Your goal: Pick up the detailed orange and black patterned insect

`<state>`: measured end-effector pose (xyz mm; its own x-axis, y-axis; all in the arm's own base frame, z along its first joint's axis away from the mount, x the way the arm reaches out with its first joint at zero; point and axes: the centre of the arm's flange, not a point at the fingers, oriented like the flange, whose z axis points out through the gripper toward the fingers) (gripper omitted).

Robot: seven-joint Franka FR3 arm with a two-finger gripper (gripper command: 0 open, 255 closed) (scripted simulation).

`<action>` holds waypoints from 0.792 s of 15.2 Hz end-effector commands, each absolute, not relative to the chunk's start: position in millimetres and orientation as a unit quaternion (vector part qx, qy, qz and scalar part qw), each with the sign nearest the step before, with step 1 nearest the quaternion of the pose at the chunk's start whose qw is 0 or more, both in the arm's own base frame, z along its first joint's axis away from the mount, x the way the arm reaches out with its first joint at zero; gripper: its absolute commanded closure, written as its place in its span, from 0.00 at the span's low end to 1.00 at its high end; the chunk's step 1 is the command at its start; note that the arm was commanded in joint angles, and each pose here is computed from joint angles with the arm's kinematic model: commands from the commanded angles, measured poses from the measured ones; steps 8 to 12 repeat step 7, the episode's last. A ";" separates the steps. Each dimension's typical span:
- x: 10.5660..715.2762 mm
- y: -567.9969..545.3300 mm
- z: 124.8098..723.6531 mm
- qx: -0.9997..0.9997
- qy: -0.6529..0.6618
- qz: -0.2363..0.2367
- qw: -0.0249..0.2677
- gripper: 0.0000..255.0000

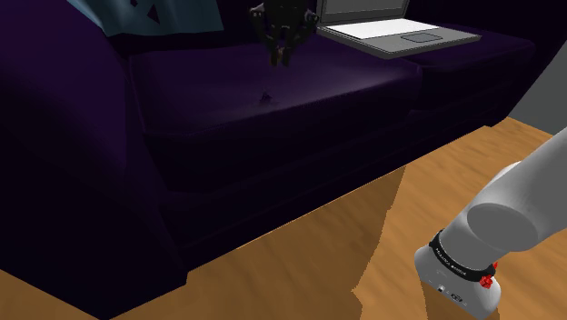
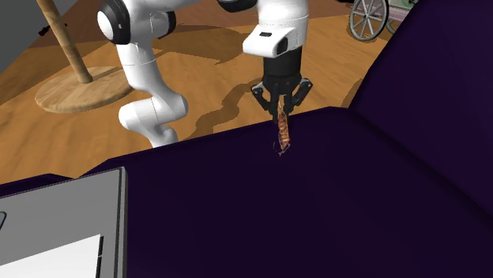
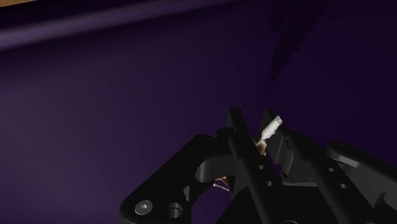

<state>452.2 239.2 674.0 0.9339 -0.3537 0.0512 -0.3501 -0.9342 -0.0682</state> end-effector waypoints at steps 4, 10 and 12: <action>451.8 238.6 700.8 -0.983 0.179 -0.031 0.029 1.00; 451.8 238.6 706.9 -0.983 0.179 -0.031 0.029 1.00; 451.8 238.6 706.9 -0.983 0.179 -0.031 0.029 1.00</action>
